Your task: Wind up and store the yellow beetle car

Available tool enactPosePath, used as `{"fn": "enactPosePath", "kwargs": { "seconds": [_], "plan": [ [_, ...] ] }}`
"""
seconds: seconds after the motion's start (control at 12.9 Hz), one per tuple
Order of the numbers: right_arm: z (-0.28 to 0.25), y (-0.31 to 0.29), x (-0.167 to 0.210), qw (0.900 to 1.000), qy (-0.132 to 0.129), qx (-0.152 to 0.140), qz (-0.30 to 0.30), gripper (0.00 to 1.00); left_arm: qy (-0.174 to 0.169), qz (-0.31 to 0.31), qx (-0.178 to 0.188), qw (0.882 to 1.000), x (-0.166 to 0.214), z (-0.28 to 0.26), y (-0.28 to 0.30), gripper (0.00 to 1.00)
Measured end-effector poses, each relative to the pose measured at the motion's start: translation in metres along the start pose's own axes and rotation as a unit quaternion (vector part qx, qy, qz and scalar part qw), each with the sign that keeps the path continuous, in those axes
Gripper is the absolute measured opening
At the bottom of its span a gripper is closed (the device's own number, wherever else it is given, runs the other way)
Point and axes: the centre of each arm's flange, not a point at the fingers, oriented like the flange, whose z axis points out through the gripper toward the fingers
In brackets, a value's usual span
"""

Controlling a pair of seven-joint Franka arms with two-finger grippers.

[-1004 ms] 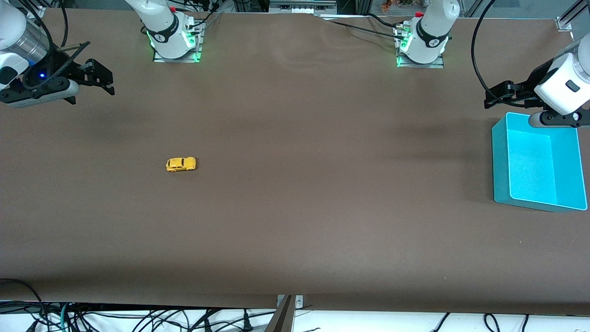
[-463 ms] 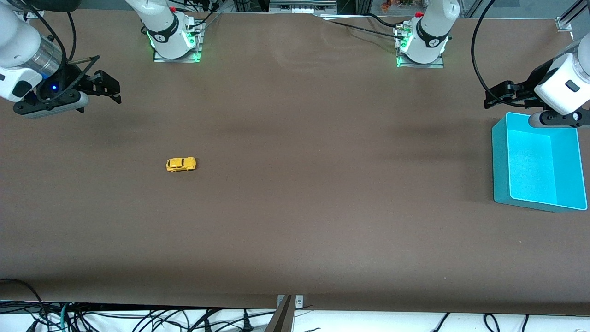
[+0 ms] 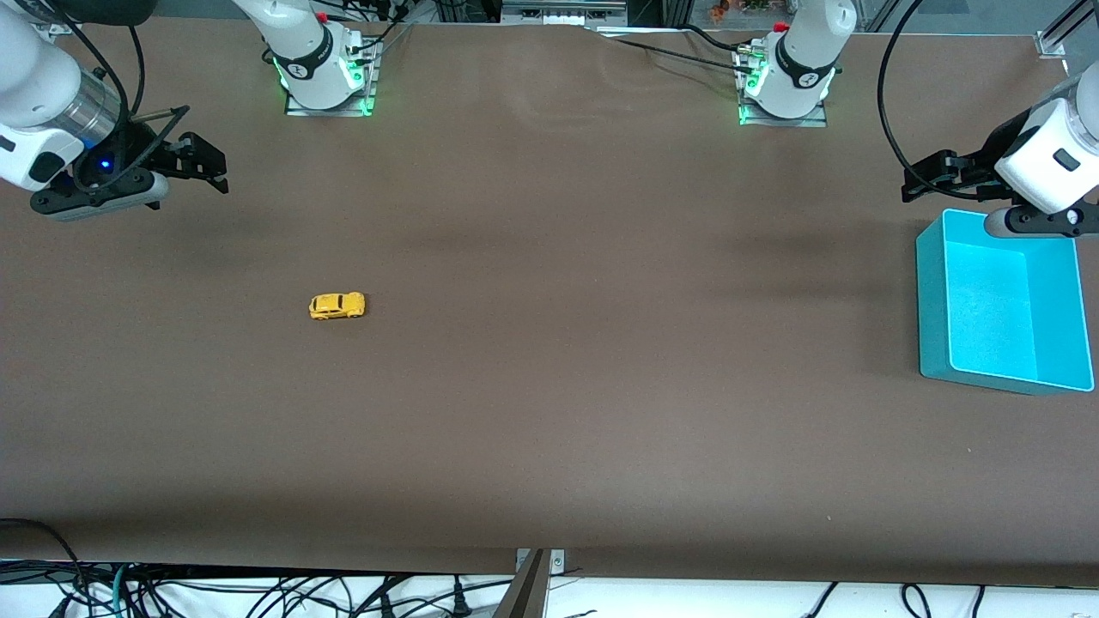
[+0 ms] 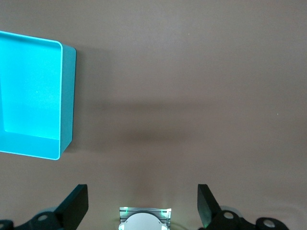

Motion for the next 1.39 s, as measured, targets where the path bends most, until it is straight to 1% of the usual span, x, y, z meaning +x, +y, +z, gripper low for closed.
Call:
{"fn": "enactPosePath", "kwargs": {
  "seconds": [0.46,0.93,1.08,1.16,1.24,1.31,1.39],
  "plan": [
    [-0.017,-0.006,-0.01,1.0,-0.011,0.0,-0.002,1.0,0.0,0.0,0.0,1.0,0.0,0.0,0.0,1.0],
    [-0.028,-0.007,-0.011,1.0,-0.012,0.0,-0.003,1.0,0.0,0.001,0.0,1.0,0.0,0.0,0.001,1.0],
    [-0.026,-0.007,-0.011,1.0,-0.015,0.001,-0.003,1.0,0.0,0.001,0.0,1.0,0.0,0.0,0.001,1.0],
    [-0.02,-0.007,-0.01,1.0,-0.021,0.003,-0.005,1.0,0.0,0.001,0.0,1.0,0.0,0.0,0.001,1.0],
    [-0.01,-0.007,-0.009,0.999,-0.031,0.006,-0.016,1.0,0.0,0.001,0.0,1.0,0.0,0.0,0.001,1.0],
    [0.003,-0.008,-0.006,0.998,-0.039,0.01,-0.042,1.0,0.0,0.001,0.0,1.0,0.0,0.0,0.001,1.0],
    [0.02,-0.008,0.0,0.996,-0.038,0.012,-0.076,1.0,0.0,0.001,0.0,1.0,0.0,0.0,0.001,1.0]
  ]
}}
